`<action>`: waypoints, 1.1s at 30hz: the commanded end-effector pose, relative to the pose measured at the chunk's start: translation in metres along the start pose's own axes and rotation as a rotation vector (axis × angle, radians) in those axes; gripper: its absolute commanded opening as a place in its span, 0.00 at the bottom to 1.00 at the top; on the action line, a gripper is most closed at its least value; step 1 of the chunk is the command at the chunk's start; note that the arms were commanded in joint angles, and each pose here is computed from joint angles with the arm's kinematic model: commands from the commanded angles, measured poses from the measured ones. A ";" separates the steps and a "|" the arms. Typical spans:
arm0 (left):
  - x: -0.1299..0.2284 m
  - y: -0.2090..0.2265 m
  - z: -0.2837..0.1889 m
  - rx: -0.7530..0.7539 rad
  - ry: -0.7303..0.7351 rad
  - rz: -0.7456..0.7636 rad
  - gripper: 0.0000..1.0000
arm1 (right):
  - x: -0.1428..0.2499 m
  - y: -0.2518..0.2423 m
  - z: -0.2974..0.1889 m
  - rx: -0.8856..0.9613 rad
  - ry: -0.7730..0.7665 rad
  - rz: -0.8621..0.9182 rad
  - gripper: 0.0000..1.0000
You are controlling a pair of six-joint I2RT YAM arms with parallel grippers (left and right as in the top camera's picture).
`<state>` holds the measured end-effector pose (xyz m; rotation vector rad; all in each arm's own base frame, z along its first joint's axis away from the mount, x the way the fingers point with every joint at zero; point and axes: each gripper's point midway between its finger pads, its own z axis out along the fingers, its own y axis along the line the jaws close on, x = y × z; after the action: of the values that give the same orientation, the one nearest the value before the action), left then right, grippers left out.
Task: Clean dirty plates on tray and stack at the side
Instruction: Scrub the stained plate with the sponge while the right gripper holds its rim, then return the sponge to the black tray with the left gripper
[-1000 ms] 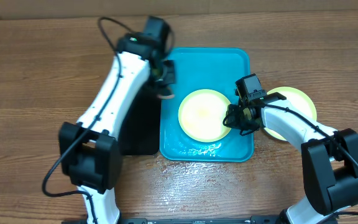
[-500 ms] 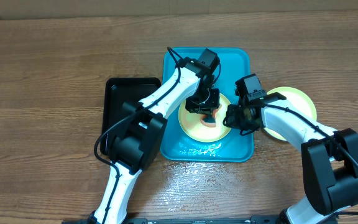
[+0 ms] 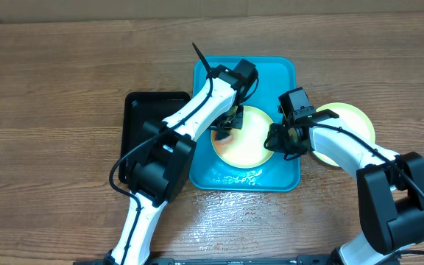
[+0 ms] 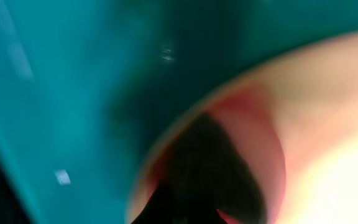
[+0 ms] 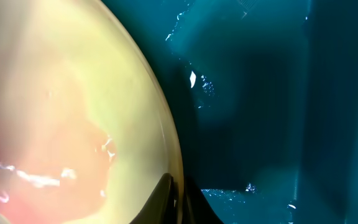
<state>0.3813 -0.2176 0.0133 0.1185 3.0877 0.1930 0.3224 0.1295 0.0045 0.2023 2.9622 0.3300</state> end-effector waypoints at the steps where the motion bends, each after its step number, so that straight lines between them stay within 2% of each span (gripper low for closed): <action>1: -0.017 0.036 0.000 -0.176 -0.080 0.003 0.04 | 0.011 -0.022 0.013 0.094 0.031 -0.003 0.05; 3: -0.015 0.034 0.000 -0.168 -0.073 0.004 0.04 | 0.011 -0.022 0.013 0.094 0.031 -0.003 0.05; 5: -0.009 0.022 0.002 -0.098 -0.035 0.007 0.04 | 0.011 -0.022 0.013 0.094 0.031 -0.003 0.05; 12: 0.035 -0.080 -0.012 0.477 0.209 0.079 0.04 | 0.011 -0.022 0.013 0.094 0.031 -0.003 0.05; 15: 0.045 -0.098 -0.017 0.557 0.245 0.097 0.04 | 0.011 -0.022 0.012 0.095 0.034 -0.003 0.05; 23: 0.060 -0.099 -0.017 0.524 0.280 0.133 0.04 | 0.012 -0.023 0.012 0.097 0.038 -0.002 0.05; 33: 0.040 -0.006 0.008 0.102 0.213 0.017 0.04 | 0.012 -0.023 0.012 0.097 0.038 -0.002 0.05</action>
<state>0.3220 -0.2644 0.0149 0.2439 3.3505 -0.2716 0.3219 0.1294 0.0044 0.2025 2.9642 0.3303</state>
